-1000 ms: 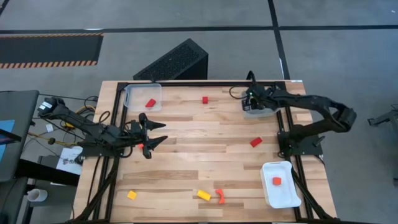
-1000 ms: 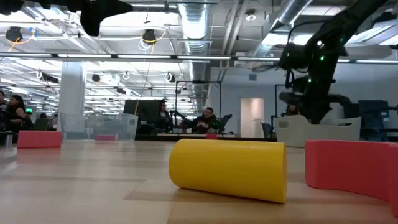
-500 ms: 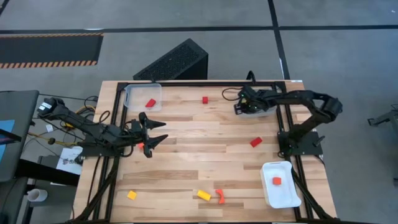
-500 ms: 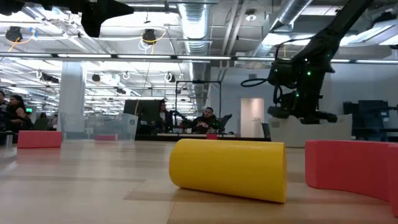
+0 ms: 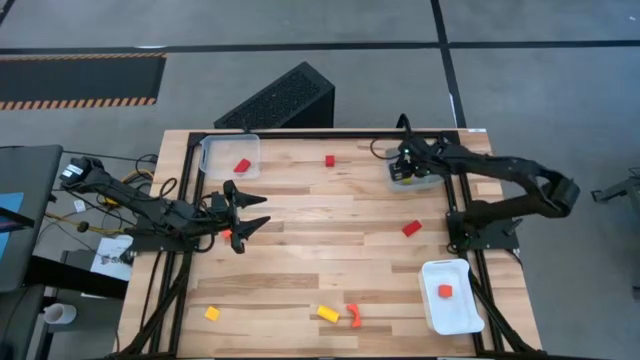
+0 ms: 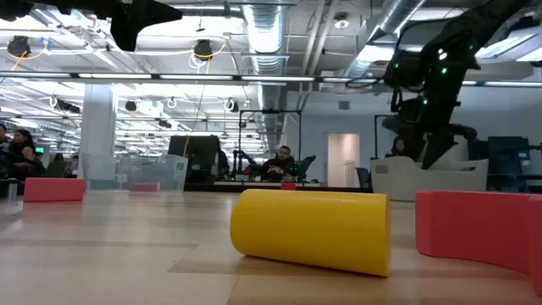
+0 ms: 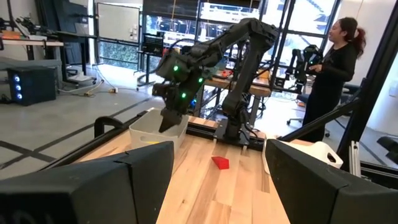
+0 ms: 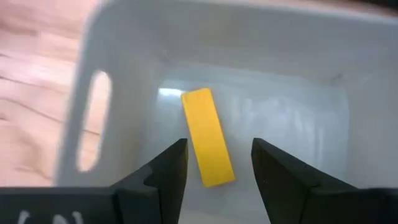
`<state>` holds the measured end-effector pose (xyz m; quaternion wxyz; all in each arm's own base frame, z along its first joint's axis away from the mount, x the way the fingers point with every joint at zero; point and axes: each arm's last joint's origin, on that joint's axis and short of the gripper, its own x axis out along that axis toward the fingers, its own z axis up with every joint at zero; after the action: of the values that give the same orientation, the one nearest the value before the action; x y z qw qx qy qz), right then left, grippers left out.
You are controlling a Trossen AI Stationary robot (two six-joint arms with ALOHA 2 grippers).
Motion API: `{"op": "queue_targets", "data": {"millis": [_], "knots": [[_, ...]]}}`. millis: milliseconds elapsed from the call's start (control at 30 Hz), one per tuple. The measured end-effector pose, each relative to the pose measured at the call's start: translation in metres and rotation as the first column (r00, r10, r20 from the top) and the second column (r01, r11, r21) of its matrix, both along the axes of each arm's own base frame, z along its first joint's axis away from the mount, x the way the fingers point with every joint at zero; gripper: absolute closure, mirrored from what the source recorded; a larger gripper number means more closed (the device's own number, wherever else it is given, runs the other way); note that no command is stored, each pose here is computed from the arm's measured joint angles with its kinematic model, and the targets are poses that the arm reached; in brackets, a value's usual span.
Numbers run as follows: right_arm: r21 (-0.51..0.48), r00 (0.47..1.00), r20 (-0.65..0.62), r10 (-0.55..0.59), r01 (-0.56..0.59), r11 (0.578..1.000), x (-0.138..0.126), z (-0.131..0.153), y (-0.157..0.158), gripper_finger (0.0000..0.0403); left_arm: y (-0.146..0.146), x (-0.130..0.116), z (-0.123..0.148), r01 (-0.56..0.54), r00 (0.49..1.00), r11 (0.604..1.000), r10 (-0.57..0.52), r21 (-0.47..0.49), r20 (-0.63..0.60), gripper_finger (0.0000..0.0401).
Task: Sort & place blocks by color
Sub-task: Put the top orange block into the white bin
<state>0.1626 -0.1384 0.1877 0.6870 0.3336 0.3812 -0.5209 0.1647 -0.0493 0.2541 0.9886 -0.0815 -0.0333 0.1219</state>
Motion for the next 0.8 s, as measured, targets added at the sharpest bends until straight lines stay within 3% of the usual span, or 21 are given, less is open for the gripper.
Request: {"op": "queue_targets", "data": {"millis": [100,300,600,800], "knots": [[-0.044,0.998,0.046,0.036,-0.033,0.998,-0.004,0.015,0.009,0.0203,0.0,0.0,0.0,0.001,1.0,1.0,-0.001,0.0,0.0,0.0156],[-0.155,0.959,0.188,0.214,-0.186,0.97,-0.004,0.046,0.04,0.0208,0.0,0.0,0.0,-0.001,1.0,1.0,0.001,0.0,0.0,0.0156],[-0.298,0.799,0.364,0.478,-0.387,0.873,0.011,0.073,0.108,0.0231,0.0,0.0,-0.006,0.003,0.999,1.0,-0.004,-0.018,-0.055,0.0156],[-0.403,0.709,0.359,0.608,-0.47,0.785,0.021,0.074,0.162,0.0249,0.001,-0.001,-0.02,-0.026,0.987,0.996,0.012,-0.086,-0.157,0.0156]]}}
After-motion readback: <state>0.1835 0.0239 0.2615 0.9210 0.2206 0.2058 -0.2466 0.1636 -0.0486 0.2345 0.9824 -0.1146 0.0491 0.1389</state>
